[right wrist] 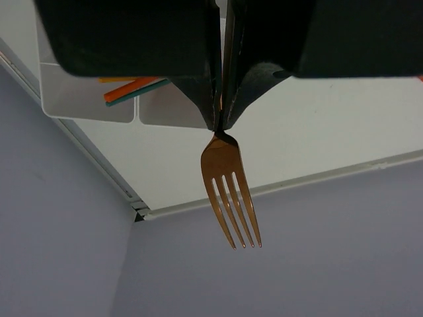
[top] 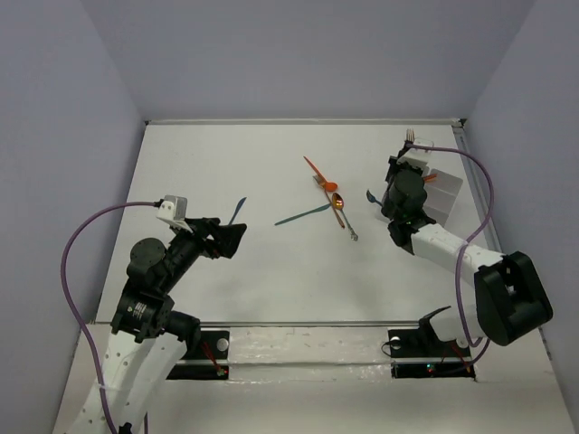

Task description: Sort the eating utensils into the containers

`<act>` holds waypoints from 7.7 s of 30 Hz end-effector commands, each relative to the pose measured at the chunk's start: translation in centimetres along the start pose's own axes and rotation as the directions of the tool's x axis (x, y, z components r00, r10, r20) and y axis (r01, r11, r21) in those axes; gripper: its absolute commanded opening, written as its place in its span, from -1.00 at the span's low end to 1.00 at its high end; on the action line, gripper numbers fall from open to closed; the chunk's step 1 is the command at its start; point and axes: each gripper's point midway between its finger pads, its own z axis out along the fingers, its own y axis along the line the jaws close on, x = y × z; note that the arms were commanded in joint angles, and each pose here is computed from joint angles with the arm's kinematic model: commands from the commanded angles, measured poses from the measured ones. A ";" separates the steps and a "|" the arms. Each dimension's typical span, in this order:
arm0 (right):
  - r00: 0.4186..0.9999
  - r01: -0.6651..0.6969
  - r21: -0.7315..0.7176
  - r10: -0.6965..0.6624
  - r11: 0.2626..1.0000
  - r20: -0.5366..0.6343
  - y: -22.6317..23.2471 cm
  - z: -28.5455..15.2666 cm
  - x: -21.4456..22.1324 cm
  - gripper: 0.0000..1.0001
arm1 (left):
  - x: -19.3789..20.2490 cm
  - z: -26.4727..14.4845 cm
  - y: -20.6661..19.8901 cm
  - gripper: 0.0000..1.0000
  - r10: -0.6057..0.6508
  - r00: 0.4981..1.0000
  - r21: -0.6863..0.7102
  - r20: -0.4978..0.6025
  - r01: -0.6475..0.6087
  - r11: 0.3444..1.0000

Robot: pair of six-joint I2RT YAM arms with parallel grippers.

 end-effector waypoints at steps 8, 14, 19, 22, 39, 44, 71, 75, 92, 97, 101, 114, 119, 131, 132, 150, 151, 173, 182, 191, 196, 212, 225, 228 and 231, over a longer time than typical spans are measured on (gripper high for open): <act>0.989 -0.037 0.087 0.024 0.996 0.145 -1.4 0.8 0.4 -0.86 | -1.9 0.1 -1.1 0.98 0.023 0.998 0.039 0.053 -0.025 0.999; 0.992 -0.045 0.067 0.037 0.997 0.120 -1.5 0.2 2.7 -0.86 | -1.9 0.1 -1.2 0.98 0.022 0.998 0.045 0.052 -0.024 0.999; 0.995 -0.041 0.057 0.036 0.998 0.089 -1.8 -0.4 4.0 -0.86 | -1.8 0.1 -1.2 0.98 0.022 0.998 0.046 0.051 -0.024 0.999; 0.998 -0.032 0.030 0.031 0.999 0.058 -1.5 -0.7 4.8 -0.83 | -1.9 0.0 -1.2 0.98 0.022 0.998 0.046 0.053 -0.024 0.999; 0.981 -0.104 -0.162 0.075 0.981 -0.177 2.1 -2.1 3.6 -0.20 | -2.0 -0.1 -1.3 0.98 0.022 0.998 0.048 0.059 -0.024 0.999; 0.941 -0.159 -0.451 -0.003 0.879 -0.338 8.1 -5.5 4.5 -0.23 | -1.9 0.0 -1.2 0.98 0.022 0.998 0.046 0.055 -0.025 0.999; 0.665 0.086 -0.535 -0.448 0.840 -0.597 19.6 -4.8 18.6 -0.33 | -1.8 0.3 -0.8 0.98 0.021 0.999 0.035 0.045 -0.022 0.999; 0.655 0.100 -0.531 -0.457 0.842 -0.601 19.8 -4.1 19.5 -0.34 | -1.7 0.3 -0.8 0.98 0.019 0.999 0.036 0.043 -0.020 0.999; 0.631 0.094 -0.533 -0.465 0.841 -0.621 20.9 -2.2 22.4 -0.42 | -1.6 0.3 -1.0 0.98 0.020 0.999 0.042 0.039 -0.022 0.999; 0.635 0.076 -0.539 -0.458 0.839 -0.623 21.5 -2.1 22.3 -0.67 | -1.7 0.3 -1.0 0.98 0.021 0.999 0.043 0.041 -0.023 0.999; 0.670 0.053 -0.539 -0.430 0.841 -0.605 21.6 -2.0 20.6 -0.86 | -1.7 0.3 -1.0 0.98 0.021 0.999 0.043 0.041 -0.023 0.999; 0.924 -0.186 -0.612 -0.074 0.769 -0.374 20.4 -4.4 3.1 -0.86 | -1.8 0.2 -1.0 0.98 0.022 0.999 0.041 0.049 -0.024 0.999; 0.965 -0.190 -0.553 0.050 0.811 -0.259 16.2 -4.8 -1.2 -0.86 | -1.9 0.1 -1.1 0.98 0.022 0.998 0.044 0.054 -0.024 0.999; 0.976 -0.197 0.006 0.195 0.980 0.100 -0.9 0.8 -4.1 -0.86 | -2.0 -0.1 -1.2 0.98 0.025 0.998 0.047 0.061 -0.028 0.998; 0.975 -0.191 0.026 0.186 0.981 0.121 -1.2 0.9 -4.0 -0.86 | -2.0 -0.1 -1.2 0.98 0.025 0.998 0.047 0.061 -0.028 0.998; 0.987 -0.064 0.115 0.046 0.991 0.153 -1.8 3.1 1.9 -0.86 | -1.9 0.1 -1.1 0.98 0.023 0.998 0.044 0.054 -0.026 0.999; 0.987 -0.074 0.114 0.056 0.991 0.149 -1.8 3.1 2.2 -0.86 | -1.9 0.1 -1.1 0.98 0.025 0.998 0.045 0.052 -0.027 0.999; 0.991 -0.103 -0.210 0.081 0.972 -0.111 4.9 -0.3 2.4 -0.09 | -1.8 0.1 -1.1 0.98 0.021 0.999 0.046 0.050 -0.024 0.999; 0.934 -0.066 -0.539 -0.138 0.840 -0.330 13.9 -7.2 4.9 -0.21 | -1.7 0.3 -1.1 0.98 0.020 0.999 0.047 0.042 -0.022 0.999; 0.749 -0.053 -0.625 -0.383 0.779 -0.541 14.9 -13.1 14.1 -0.08 | -1.7 0.4 -0.9 0.98 0.019 0.999 0.042 0.042 -0.021 0.999; 0.695 0.016 -0.574 -0.422 0.819 -0.583 14.6 -12.1 16.5 -0.02 | -1.6 0.5 -0.8 0.98 0.018 0.999 0.040 0.036 -0.019 0.999; 0.635 0.152 -0.435 -0.425 0.888 -0.645 12.8 -9.1 20.4 -0.01 | -1.6 0.4 -0.9 0.98 0.020 0.999 0.044 0.037 -0.022 0.999; 0.591 0.017 -0.503 -0.415 0.864 -0.692 14.1 -10.5 22.5 -0.24 | -1.6 0.5 -0.9 0.98 0.018 0.999 0.041 0.037 -0.020 0.999; 0.588 -0.042 -0.521 -0.401 0.852 -0.703 14.4 -11.5 21.9 -0.42 | -1.6 0.5 -0.9 0.98 0.020 0.999 0.041 0.037 -0.021 0.999; 0.573 -0.087 -0.532 -0.395 0.842 -0.718 14.5 -12.5 21.7 -0.54 | -1.7 0.4 -0.9 0.98 0.020 0.999 0.045 0.038 -0.022 0.999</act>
